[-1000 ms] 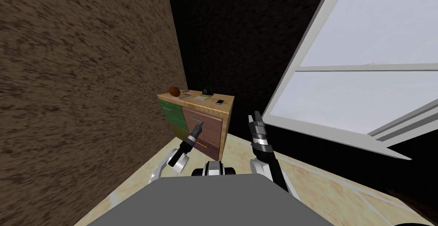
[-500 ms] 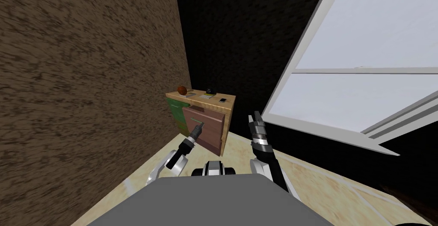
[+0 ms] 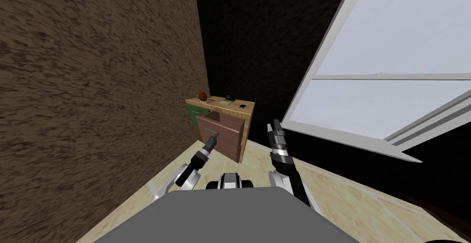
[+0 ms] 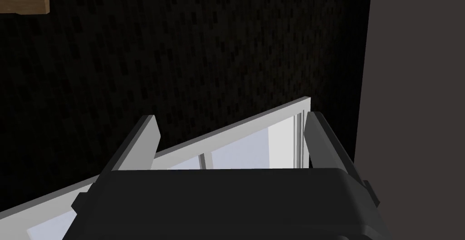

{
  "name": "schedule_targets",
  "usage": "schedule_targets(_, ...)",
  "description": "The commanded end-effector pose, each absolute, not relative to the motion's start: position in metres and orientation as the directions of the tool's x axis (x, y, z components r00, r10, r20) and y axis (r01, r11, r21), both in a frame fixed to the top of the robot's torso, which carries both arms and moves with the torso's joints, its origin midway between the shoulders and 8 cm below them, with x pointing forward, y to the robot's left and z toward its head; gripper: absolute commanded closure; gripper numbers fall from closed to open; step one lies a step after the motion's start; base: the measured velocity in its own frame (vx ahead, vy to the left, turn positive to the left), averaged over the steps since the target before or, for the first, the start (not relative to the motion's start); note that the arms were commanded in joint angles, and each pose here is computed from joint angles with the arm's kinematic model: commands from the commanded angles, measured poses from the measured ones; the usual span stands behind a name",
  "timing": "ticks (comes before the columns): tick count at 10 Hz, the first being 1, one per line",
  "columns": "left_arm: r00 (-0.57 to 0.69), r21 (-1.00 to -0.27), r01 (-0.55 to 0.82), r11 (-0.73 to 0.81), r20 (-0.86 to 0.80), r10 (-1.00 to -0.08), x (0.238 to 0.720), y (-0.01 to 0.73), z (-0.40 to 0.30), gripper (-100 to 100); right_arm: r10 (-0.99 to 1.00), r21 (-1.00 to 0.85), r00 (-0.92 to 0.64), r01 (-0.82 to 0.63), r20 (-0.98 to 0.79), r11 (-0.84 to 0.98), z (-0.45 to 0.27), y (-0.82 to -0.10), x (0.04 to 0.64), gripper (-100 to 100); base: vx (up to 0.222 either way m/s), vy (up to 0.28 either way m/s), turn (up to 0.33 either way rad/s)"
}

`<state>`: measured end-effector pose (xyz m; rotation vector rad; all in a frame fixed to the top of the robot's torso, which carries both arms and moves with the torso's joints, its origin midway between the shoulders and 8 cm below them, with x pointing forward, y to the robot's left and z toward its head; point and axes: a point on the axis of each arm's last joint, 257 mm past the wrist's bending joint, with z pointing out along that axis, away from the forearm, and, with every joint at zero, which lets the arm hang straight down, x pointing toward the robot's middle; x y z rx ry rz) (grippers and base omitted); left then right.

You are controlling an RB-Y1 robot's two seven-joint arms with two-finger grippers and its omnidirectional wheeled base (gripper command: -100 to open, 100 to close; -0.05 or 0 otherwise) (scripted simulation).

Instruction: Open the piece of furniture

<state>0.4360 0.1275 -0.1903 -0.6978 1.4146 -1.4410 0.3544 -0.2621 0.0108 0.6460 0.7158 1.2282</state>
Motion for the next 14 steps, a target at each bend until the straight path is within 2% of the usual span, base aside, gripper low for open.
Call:
schedule_targets(1, -0.379, -0.962, 0.239, 0.135, -0.220, -0.899, 0.431, 0.128, -0.174, -100, 0.974, 0.771, 0.179, -0.599, -0.136, 0.218, 0.011, -0.262, 0.354, 0, 0.028, -0.008, 0.049)
schedule_targets(9, -0.400, -0.964, 0.232, 0.130, -0.216, -0.891, 0.417, 0.126, -0.143, -100, 0.974, 0.771, 0.179, -0.599, -0.136, 0.218, 0.011, -0.262, 0.354, 0, 0.026, -0.012, 0.028)
schedule_targets(10, -0.400, -0.965, 0.228, 0.130, -0.215, -0.891, 0.417, 0.126, -0.144, 0, 0.974, 0.771, 0.179, -0.599, -0.136, 0.218, 0.011, -0.262, 0.354, 0, 0.000, 0.000, 0.000)
schedule_targets(14, -0.400, -0.966, 0.222, 0.133, -0.215, -0.891, 0.417, 0.127, -0.147, 0, 0.974, 0.771, 0.179, -0.599, -0.136, 0.218, 0.011, -0.262, 0.354, 0, 0.000, 0.000, 0.000)
